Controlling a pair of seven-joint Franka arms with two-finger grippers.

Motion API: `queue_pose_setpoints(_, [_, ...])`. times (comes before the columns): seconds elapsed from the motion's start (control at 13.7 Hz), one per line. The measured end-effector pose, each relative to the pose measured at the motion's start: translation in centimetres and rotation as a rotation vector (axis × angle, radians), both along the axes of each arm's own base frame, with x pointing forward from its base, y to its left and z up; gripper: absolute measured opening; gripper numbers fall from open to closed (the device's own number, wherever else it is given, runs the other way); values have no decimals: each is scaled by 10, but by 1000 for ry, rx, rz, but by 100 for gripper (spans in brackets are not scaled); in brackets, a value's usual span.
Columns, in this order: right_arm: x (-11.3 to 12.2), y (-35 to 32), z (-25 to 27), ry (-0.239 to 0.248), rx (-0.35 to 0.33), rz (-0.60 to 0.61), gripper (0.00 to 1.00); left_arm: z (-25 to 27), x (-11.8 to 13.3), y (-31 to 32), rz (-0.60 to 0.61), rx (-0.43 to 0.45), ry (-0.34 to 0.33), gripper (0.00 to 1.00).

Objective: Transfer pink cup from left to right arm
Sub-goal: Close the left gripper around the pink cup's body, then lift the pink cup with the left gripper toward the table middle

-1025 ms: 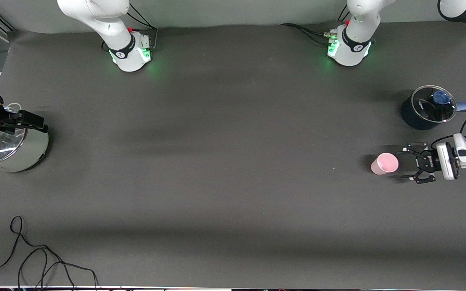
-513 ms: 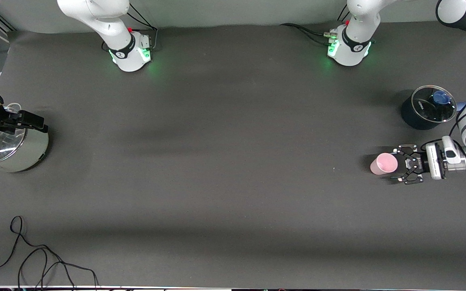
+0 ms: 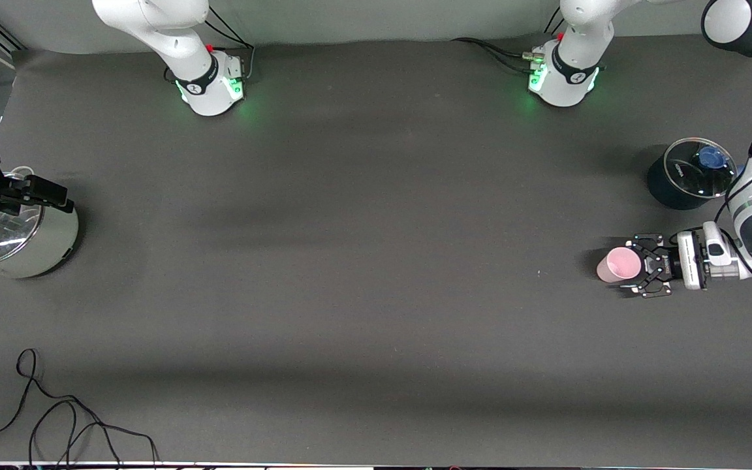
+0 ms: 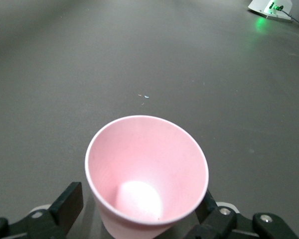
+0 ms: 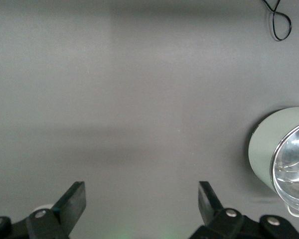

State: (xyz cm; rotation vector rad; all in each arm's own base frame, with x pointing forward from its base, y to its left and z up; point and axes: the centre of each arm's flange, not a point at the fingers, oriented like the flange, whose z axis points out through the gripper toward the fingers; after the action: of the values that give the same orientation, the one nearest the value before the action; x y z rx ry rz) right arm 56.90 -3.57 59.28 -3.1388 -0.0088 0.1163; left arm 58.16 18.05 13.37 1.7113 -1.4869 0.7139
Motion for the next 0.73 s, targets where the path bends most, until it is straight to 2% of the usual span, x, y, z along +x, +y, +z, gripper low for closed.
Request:
queue_pose_setpoints(0.07, [-1, 0, 1, -2, 0, 0, 100, -1, 0, -2, -1, -6, -3, 96])
queue_pose_setpoints(0.22, [-1, 0, 2, -3, 0, 0, 100, -3, 1, -7, -10, -18, -15, 71])
queue_pose_setpoints(0.44, [-1, 0, 2, -2, 0, 1, 100, -1, 6, -16, -27, -31, -34, 70])
queue_pose_setpoints(0.73, [-1, 0, 2, 1, 0, 1, 100, 19, 32, -58, -13, -97, -65, 70])
